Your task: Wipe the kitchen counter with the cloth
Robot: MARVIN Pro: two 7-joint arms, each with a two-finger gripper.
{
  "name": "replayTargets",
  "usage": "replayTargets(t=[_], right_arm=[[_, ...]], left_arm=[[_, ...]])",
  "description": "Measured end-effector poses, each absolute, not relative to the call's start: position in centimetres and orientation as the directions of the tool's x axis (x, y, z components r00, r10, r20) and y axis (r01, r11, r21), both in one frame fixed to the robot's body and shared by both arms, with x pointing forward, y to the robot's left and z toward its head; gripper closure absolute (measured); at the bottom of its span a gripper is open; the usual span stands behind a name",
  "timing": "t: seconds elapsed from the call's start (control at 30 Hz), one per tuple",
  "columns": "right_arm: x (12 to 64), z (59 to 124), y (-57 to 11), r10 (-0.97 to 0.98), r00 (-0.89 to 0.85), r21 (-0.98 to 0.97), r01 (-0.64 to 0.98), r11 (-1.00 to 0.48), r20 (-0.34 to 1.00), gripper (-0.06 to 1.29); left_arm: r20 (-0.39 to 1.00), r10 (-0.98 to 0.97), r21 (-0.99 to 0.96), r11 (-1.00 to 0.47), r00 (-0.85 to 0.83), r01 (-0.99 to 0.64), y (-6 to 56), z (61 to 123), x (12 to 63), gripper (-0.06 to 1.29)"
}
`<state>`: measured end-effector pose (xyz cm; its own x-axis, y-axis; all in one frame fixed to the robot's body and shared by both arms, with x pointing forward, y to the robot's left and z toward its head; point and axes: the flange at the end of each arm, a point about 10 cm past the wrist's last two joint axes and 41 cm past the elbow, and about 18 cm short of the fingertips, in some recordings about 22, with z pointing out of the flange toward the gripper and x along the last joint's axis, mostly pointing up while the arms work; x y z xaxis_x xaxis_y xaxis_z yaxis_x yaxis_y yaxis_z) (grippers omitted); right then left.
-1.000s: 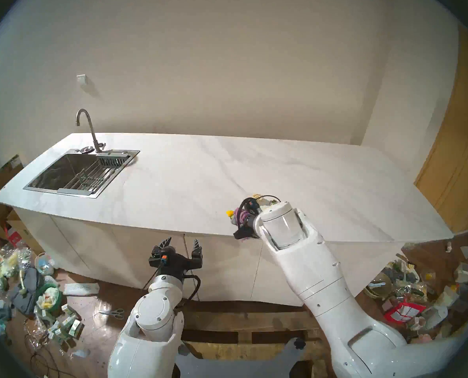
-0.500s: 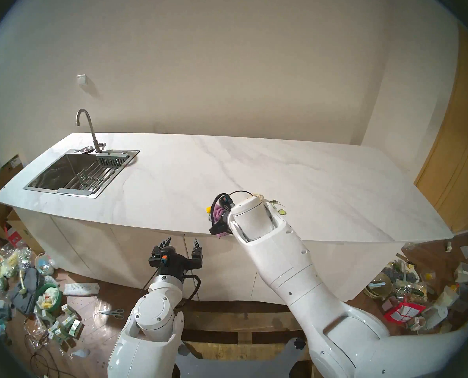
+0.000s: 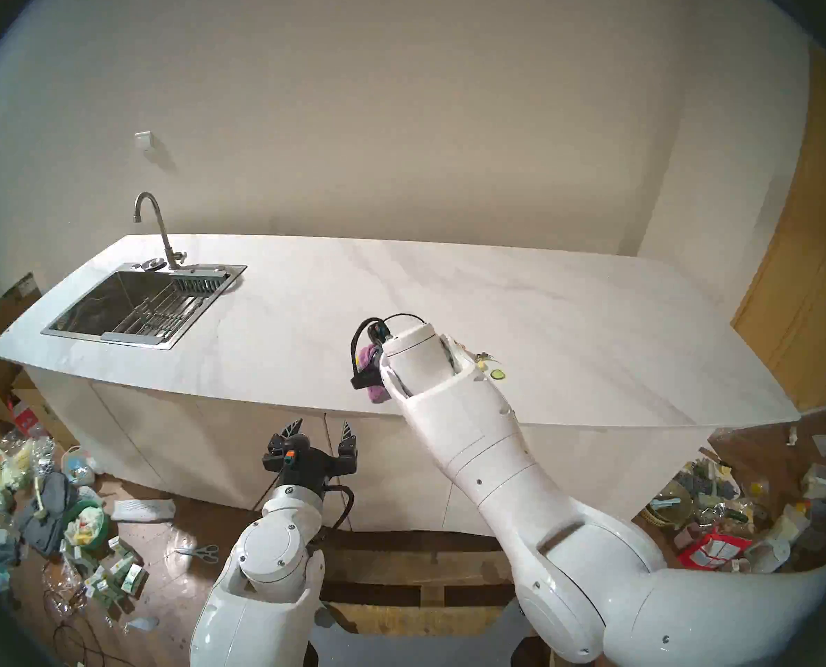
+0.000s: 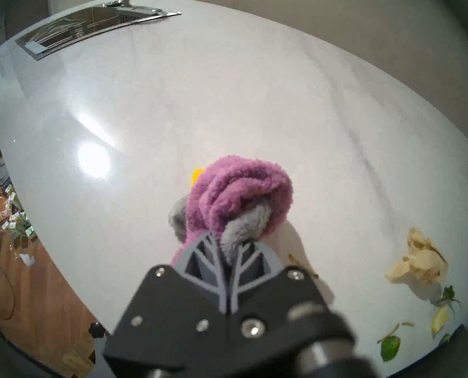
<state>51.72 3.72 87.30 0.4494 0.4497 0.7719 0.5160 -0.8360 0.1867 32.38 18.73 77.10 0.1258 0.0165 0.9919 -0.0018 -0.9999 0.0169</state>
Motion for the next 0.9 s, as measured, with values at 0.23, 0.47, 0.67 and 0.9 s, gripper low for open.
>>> replayTargets(t=[0.23,0.47,0.67,0.9], right_arm=[[52.0,89.1,2.3,0.472,0.385,0.228,0.53,-0.816,0.793,1.25],[52.0,89.9,-0.9,0.487,0.355,0.246,0.546,-0.801,0.798,1.25],[52.2,91.4,-3.6,0.483,0.324,0.269,0.526,-0.807,0.813,1.25],[52.4,93.6,-6.9,0.451,0.29,0.297,0.447,-0.844,0.844,1.25]], left_arm=[[0.992,0.016,0.017,-1.0,0.125,-0.002,18.7,77.1,32.4,-0.02],[0.992,0.016,0.016,-1.0,0.125,-0.002,18.7,77.1,32.4,-0.02],[0.992,0.016,0.016,-1.0,0.125,-0.002,18.7,77.1,32.4,-0.02],[0.992,0.016,0.016,-1.0,0.125,-0.002,18.8,77.1,32.4,-0.02]])
